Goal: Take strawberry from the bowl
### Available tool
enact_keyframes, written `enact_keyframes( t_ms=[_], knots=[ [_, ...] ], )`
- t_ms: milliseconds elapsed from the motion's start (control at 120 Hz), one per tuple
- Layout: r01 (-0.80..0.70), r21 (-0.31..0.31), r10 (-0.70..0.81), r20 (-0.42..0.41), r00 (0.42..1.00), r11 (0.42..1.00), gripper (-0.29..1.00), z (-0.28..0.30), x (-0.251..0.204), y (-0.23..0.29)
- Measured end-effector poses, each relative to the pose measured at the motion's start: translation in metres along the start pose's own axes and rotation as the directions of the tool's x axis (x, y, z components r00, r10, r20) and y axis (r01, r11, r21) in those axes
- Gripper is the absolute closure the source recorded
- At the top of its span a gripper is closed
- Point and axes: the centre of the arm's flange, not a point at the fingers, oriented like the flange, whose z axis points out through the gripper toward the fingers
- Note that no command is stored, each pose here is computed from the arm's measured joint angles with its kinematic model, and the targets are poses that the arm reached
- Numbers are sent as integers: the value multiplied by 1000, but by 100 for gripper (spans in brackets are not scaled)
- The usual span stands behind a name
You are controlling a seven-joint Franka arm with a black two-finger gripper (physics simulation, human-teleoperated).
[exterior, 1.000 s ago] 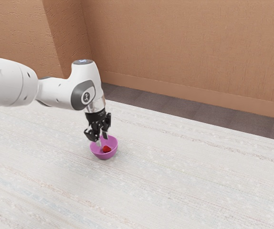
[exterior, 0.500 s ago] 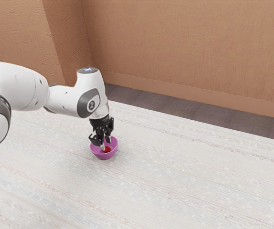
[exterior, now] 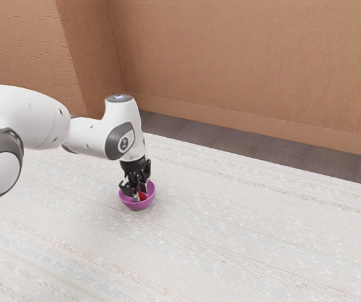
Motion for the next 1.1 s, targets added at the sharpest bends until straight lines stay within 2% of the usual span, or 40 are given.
enact_keyframes(
  t_ms=[917, 1100],
  knots=[
    [10, 8, -10, -5, 1000, 1000, 56, 9, 2, 3],
    [11, -6, -11, -5, 1000, 1000, 59, 1, 3, 8]
  ],
)
